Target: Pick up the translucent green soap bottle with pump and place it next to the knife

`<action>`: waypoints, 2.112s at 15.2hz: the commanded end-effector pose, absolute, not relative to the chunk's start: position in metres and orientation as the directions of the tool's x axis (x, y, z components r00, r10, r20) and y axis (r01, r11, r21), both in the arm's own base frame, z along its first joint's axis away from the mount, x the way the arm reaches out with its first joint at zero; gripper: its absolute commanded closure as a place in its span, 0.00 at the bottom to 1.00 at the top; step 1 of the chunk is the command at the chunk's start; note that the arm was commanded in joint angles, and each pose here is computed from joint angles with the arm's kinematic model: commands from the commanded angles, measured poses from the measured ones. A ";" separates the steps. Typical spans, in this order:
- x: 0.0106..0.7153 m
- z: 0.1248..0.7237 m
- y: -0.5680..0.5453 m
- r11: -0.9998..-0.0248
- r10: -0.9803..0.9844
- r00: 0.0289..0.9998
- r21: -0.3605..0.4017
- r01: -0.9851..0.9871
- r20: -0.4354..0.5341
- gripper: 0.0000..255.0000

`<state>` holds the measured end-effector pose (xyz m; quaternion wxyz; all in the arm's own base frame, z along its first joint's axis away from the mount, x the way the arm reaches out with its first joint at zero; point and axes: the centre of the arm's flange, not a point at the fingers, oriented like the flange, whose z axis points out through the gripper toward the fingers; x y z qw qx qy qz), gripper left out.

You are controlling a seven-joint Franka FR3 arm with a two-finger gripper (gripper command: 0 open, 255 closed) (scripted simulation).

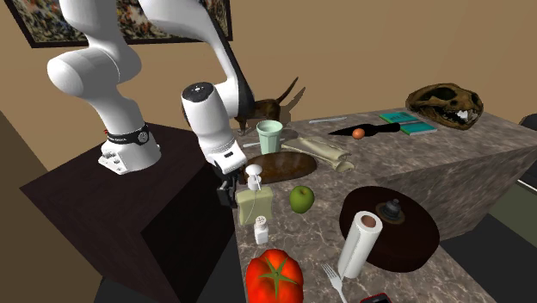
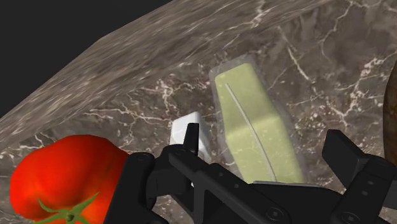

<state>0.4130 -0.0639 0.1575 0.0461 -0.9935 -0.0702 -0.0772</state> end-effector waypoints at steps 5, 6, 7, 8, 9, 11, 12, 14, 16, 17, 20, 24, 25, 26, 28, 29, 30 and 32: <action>0.416 0.133 -0.060 -0.986 0.131 0.978 -0.081 0.146 0.160 0.00; 0.416 0.133 -0.060 -0.986 0.131 0.978 -0.082 0.146 0.160 0.00; 0.416 0.133 -0.060 -0.986 0.131 0.978 -0.081 0.146 0.160 0.00; 0.416 0.133 -0.060 -0.986 0.131 0.978 -0.081 0.146 0.160 0.00; 0.416 0.133 -0.060 -0.986 0.131 0.978 -0.081 0.146 0.160 0.00; 0.416 0.133 -0.060 -0.986 0.131 0.978 -0.081 0.146 0.160 0.00; 0.416 0.133 -0.060 -0.986 0.131 0.978 -0.081 0.146 0.160 0.00; 0.416 0.133 -0.060 -0.986 0.131 0.978 -0.081 0.146 0.160 1.00; 0.416 0.133 -0.060 -0.986 0.131 0.978 -0.081 0.146 0.160 1.00; 0.416 0.133 -0.060 -0.986 0.131 0.978 -0.081 0.146 0.160 1.00; 0.416 0.133 -0.060 -0.986 0.131 0.978 -0.081 0.146 0.160 1.00; 0.416 0.144 -0.060 -0.986 0.131 0.978 -0.081 0.146 0.160 1.00; 0.416 0.149 -0.060 -0.986 0.131 0.978 -0.081 0.146 0.160 1.00; 0.416 0.154 -0.060 -0.986 0.131 0.978 -0.081 0.146 0.160 1.00; 0.416 0.165 -0.060 -0.986 0.131 0.978 -0.081 0.146 0.160 1.00; 0.416 0.170 -0.060 -0.986 0.131 0.978 -0.081 0.146 0.160 1.00; 0.416 0.175 -0.060 -0.986 0.131 0.978 -0.081 0.146 0.160 1.00; 0.416 0.186 -0.060 -0.986 0.131 0.978 -0.081 0.146 0.160 1.00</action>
